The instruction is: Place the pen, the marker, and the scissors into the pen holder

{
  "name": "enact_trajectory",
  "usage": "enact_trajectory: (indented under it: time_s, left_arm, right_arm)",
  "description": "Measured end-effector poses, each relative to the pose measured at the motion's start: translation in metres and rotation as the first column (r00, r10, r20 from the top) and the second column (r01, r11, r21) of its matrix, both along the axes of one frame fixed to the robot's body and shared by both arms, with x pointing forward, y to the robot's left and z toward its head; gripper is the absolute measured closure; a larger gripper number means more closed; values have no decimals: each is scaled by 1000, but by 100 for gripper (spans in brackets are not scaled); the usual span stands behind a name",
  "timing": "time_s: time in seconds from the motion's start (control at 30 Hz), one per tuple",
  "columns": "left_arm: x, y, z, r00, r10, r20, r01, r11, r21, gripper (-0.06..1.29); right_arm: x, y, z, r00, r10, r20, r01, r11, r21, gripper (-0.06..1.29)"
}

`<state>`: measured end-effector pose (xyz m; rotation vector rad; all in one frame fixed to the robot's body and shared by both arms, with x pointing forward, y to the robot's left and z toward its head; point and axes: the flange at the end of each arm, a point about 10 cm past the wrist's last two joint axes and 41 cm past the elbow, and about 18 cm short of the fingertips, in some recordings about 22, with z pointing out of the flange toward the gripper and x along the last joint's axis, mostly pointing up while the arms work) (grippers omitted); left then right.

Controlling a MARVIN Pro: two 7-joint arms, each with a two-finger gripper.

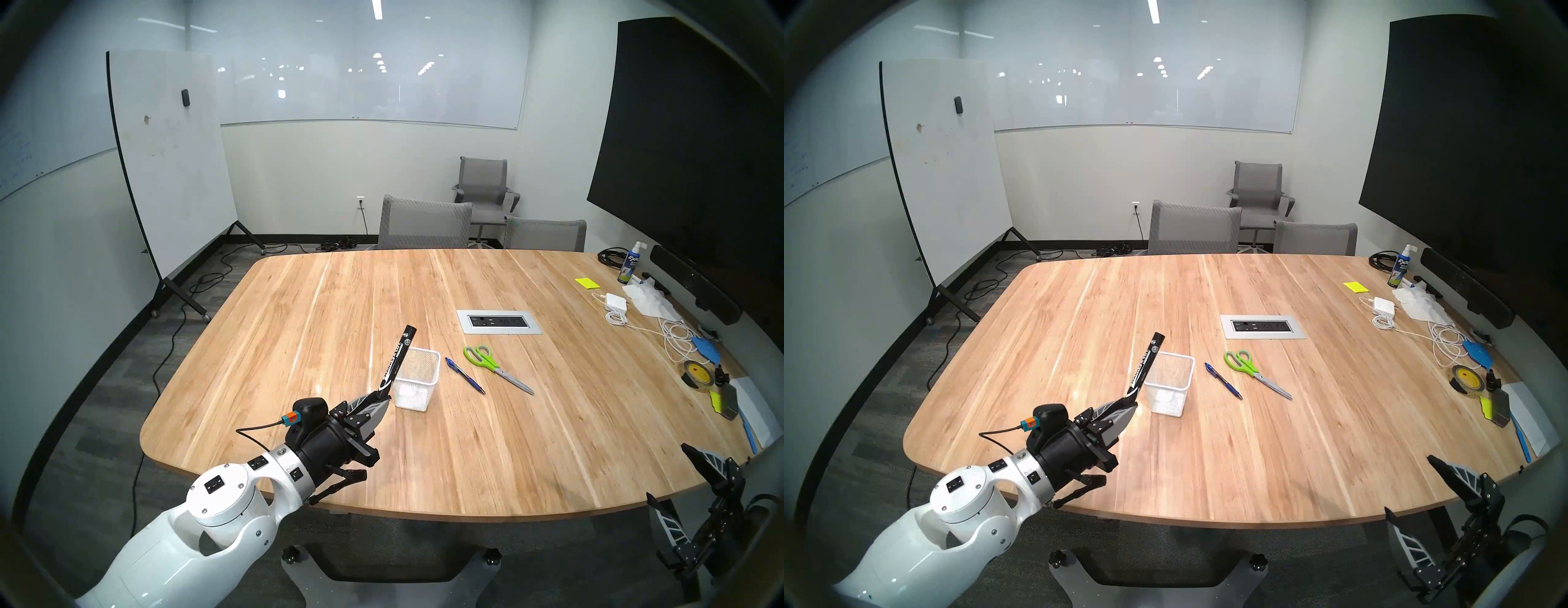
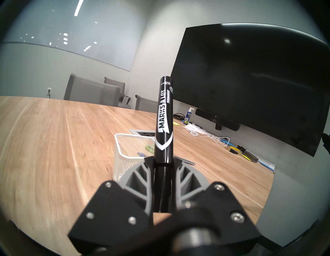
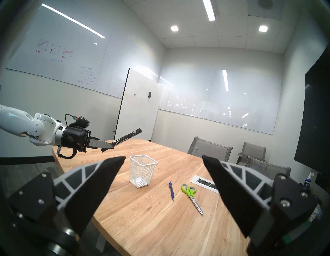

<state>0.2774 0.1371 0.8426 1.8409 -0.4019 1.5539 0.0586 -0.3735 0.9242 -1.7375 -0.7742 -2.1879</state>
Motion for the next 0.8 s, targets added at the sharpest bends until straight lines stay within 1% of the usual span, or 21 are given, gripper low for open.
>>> enact_trajectory:
  time_s: [0.13, 0.27, 0.37, 0.53, 0.63, 0.8]
  left_arm:
    - [3, -7, 1, 1000, -14, 10, 14, 1000, -7, 106]
    - [5, -9, 5, 1000, -12, 21, 12, 1000, -19, 106]
    - [10, -2, 11, 999, 11, 32, -10, 999, -39, 106]
    - [20, 19, 24, 996, 59, 62, -56, 997, -59, 106]
    - [21, 30, 26, 995, 75, 67, -71, 995, -63, 106]
    - [19, 37, 23, 995, 79, 59, -75, 995, -67, 106]
  right_arm:
    - [0, 0, 0, 1000, -1, 0, 1, 1000, 0, -2]
    - [0, 0, 0, 1000, -1, 0, 1, 1000, 0, -2]
    - [0, 0, 0, 1000, -1, 0, 1, 1000, 1, -2]
    - [0, 0, 0, 1000, -2, 0, 2, 1000, 1, -2]
    - [0, 0, 0, 1000, -2, 0, 2, 1000, 1, -2]
    - [0, 0, 0, 1000, -2, 0, 2, 1000, 1, -2]
